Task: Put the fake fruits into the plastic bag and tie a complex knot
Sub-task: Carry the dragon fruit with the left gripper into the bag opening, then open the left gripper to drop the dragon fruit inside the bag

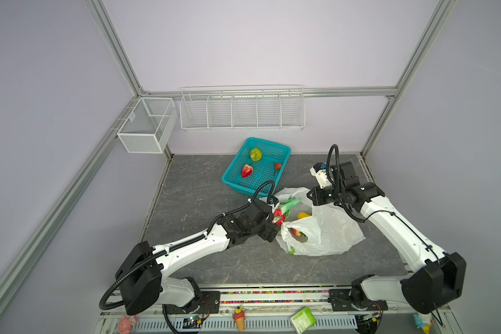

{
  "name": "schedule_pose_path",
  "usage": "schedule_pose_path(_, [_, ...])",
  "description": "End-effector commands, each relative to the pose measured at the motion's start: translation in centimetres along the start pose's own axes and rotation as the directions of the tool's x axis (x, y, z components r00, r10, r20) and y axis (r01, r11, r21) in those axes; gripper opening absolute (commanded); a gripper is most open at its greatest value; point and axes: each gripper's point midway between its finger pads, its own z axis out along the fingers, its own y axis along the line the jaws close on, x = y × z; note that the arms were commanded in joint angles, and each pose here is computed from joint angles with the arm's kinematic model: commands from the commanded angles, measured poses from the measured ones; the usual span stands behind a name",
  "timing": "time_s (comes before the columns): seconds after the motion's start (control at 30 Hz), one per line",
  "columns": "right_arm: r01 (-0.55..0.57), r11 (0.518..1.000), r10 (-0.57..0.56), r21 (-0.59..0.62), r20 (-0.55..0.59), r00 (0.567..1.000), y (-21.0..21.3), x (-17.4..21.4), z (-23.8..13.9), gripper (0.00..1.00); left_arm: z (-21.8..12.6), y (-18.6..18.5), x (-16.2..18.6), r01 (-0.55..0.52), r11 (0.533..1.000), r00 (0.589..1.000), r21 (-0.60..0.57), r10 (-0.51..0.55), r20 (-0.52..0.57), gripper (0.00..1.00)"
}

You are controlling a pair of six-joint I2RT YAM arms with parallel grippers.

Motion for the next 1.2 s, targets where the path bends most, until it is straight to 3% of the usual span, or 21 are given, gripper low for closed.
schedule_pose_path(0.0, [0.040,0.997,-0.041,-0.065,-0.007,0.999,1.7,-0.2,-0.2,0.07,0.4,-1.5,-4.2,-0.020,0.997,0.995,0.076,0.012,0.101,0.33])
schedule_pose_path(0.17, [-0.060,0.996,0.062,-0.069,0.037,0.997,1.8,-1.1,-0.3,0.07,2.4,-4.7,-4.7,-0.034,0.970,0.997,0.239,0.015,0.081,0.33])
schedule_pose_path(0.33, [-0.150,0.989,0.149,0.004,0.110,0.983,0.1,-1.9,-1.6,0.07,4.5,-4.6,-2.8,-0.074,0.971,0.997,0.228,0.069,0.029,0.33])
schedule_pose_path(0.53, [-0.202,0.976,0.212,-0.079,0.164,0.963,1.1,-2.8,-2.1,0.07,6.8,-4.7,-2.1,-0.110,0.969,0.993,0.221,0.117,-0.020,0.34])
schedule_pose_path(0.67, [-0.218,0.964,0.239,-0.150,0.146,0.960,2.2,-2.6,-1.5,0.07,7.5,-5.3,-3.6,-0.096,0.966,0.995,0.241,0.097,0.007,0.34])
schedule_pose_path(0.83, [-0.235,0.961,0.254,-0.148,0.126,0.959,2.1,-1.8,-0.8,0.07,7.8,-5.8,-6.9,-0.046,0.964,0.995,0.260,0.022,0.097,0.36])
schedule_pose_path(0.97, [-0.240,0.964,0.254,-0.117,0.124,0.959,1.5,-1.3,-0.6,0.07,9.4,-5.4,-7.4,-0.015,0.972,0.992,0.233,-0.014,0.121,0.44])
schedule_pose_path(1.17, [-0.226,0.973,0.232,-0.055,0.153,0.961,0.4,-1.3,-1.4,0.07,10.9,-4.8,-6.2,0.003,0.977,0.996,0.214,-0.023,0.092,0.62])
